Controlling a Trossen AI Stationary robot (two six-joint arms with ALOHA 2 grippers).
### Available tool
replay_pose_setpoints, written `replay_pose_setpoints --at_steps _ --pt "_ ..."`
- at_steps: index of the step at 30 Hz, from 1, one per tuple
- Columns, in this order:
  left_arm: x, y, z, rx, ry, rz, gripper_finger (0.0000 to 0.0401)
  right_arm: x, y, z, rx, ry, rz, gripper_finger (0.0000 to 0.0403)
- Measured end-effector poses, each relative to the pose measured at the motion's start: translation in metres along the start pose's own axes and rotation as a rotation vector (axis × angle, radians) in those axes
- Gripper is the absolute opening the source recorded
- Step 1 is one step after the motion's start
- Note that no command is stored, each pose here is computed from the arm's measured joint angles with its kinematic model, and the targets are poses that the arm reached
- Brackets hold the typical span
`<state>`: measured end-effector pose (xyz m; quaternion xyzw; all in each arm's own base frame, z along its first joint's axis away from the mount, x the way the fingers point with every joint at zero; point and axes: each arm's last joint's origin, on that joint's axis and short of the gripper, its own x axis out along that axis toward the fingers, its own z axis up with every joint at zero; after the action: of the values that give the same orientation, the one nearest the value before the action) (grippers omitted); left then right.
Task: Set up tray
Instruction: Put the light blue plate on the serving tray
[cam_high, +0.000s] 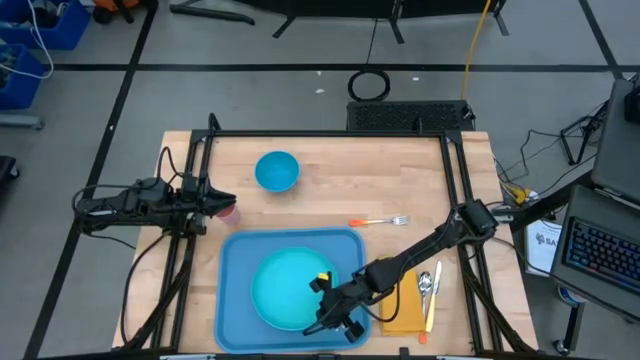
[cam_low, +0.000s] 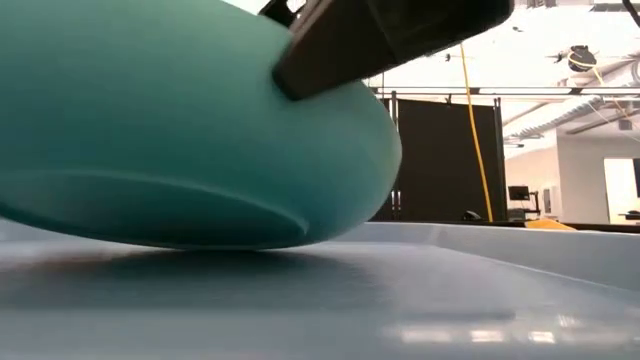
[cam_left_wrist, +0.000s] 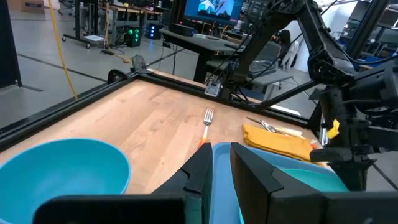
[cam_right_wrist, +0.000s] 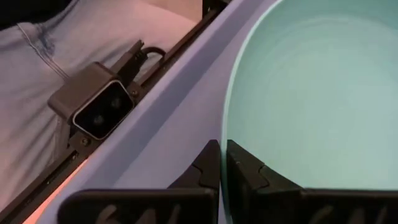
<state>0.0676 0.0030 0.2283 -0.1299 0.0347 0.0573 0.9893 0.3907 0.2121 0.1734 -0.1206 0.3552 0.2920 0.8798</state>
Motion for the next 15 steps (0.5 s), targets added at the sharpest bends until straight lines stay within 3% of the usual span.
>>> replay_pose_setpoints --at_steps 15 --pt "0.0 0.0 0.0 0.0 0.0 0.0 0.0061 0.0 -0.0008 -0.0017 0.069 0.011 0.053 0.0001"
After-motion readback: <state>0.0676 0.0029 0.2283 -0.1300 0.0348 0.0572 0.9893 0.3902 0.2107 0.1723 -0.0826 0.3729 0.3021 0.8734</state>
